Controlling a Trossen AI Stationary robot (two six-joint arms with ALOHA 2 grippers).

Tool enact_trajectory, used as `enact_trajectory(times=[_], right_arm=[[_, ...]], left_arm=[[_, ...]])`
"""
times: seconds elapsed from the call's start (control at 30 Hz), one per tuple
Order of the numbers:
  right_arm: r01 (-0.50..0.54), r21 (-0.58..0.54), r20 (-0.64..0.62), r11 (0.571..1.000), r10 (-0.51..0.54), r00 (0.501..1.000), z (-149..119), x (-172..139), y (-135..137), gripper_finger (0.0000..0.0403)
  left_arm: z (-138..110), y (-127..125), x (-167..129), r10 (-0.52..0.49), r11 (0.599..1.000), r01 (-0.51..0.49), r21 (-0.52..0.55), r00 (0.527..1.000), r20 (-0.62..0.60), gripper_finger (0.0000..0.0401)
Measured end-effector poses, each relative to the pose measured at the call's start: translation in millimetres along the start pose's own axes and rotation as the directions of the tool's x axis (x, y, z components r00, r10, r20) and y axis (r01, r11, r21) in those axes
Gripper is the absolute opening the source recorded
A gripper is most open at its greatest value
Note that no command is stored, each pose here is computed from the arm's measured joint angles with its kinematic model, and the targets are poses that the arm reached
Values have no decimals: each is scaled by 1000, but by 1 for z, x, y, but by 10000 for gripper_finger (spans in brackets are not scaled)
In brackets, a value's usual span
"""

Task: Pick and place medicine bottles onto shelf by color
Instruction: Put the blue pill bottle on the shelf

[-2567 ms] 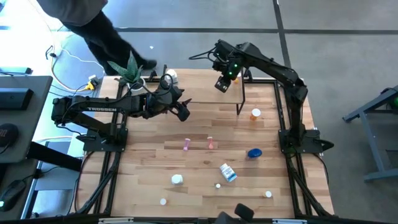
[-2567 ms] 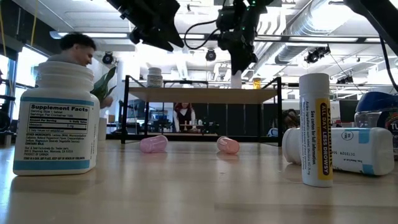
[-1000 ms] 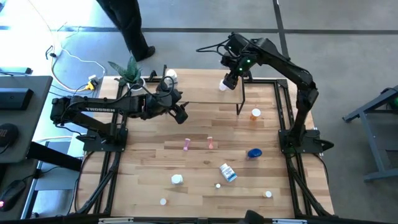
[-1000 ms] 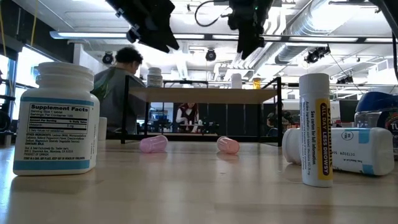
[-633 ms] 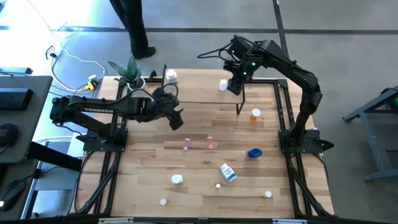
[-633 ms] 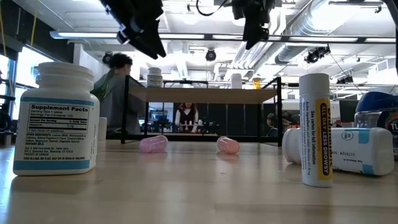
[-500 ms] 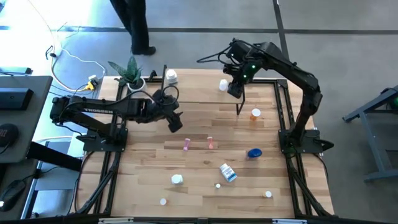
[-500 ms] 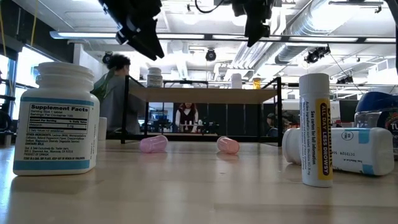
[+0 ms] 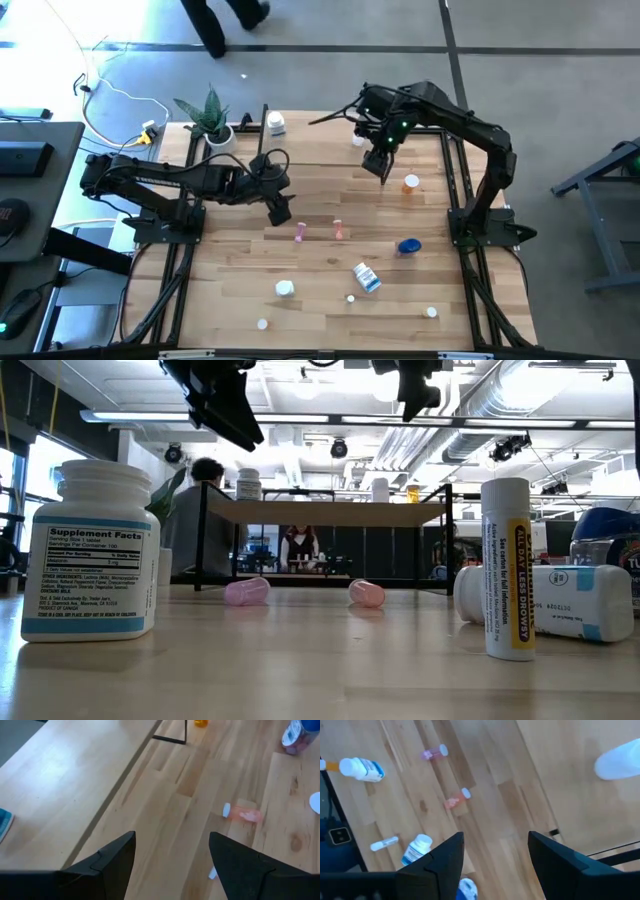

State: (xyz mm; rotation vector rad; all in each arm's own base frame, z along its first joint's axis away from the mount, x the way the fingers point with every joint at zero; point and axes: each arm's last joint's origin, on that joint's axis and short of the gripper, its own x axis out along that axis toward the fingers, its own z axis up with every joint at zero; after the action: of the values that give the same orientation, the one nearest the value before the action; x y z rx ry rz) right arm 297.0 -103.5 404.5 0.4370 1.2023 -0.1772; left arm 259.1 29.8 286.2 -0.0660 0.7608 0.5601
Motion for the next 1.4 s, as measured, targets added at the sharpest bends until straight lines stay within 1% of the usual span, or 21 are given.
enact_trajectory(times=[0.07,0.33,0.43,0.67,0.77,0.83,0.9,0.97,1.0,1.1,1.17,1.23,1.4], right_arm=[[2,24,-3,1000,-2,1000,-1,1,5,211],[-34,-68,-29,997,32,999,-6,7,35,214],[-44,-73,-37,996,41,998,-8,9,45,228],[-33,-162,-51,986,25,998,-17,13,72,272],[-44,-177,-58,983,34,998,-20,14,80,278],[-29,-189,-53,982,20,998,-22,14,85,279],[-10,-224,-38,974,2,999,-28,11,91,279],[15,-242,-46,970,-27,999,-41,9,92,279],[27,-233,-61,972,-42,997,-49,10,91,279],[50,-184,-115,982,-71,991,-76,15,85,279],[55,-141,-118,988,-72,990,-90,16,80,279],[61,-121,-134,991,-77,988,-105,16,75,279],[66,-133,-174,989,-89,981,-138,20,64,279]], left_arm=[[0,-2,-1,-7,1000,7,6,1000,1,243],[-3,-13,-6,-40,999,40,37,999,8,243],[-4,-17,-8,-52,997,52,48,999,9,243],[-6,-23,-11,-74,995,73,68,997,12,243],[-6,-26,-12,-82,994,81,76,997,13,243],[-7,-27,-13,-86,993,85,79,996,14,243],[-7,-28,-13,-89,993,88,82,996,14,243],[-7,-28,-14,-89,993,88,83,996,14,243],[-7,-28,-13,-89,993,88,83,996,13,243],[-7,-28,-13,-88,993,87,83,996,13,243],[-7,-28,-13,-89,993,87,83,996,15,243],[-7,-28,-13,-88,993,87,82,996,17,243],[-7,-28,-13,-88,993,86,75,996,17,243]])
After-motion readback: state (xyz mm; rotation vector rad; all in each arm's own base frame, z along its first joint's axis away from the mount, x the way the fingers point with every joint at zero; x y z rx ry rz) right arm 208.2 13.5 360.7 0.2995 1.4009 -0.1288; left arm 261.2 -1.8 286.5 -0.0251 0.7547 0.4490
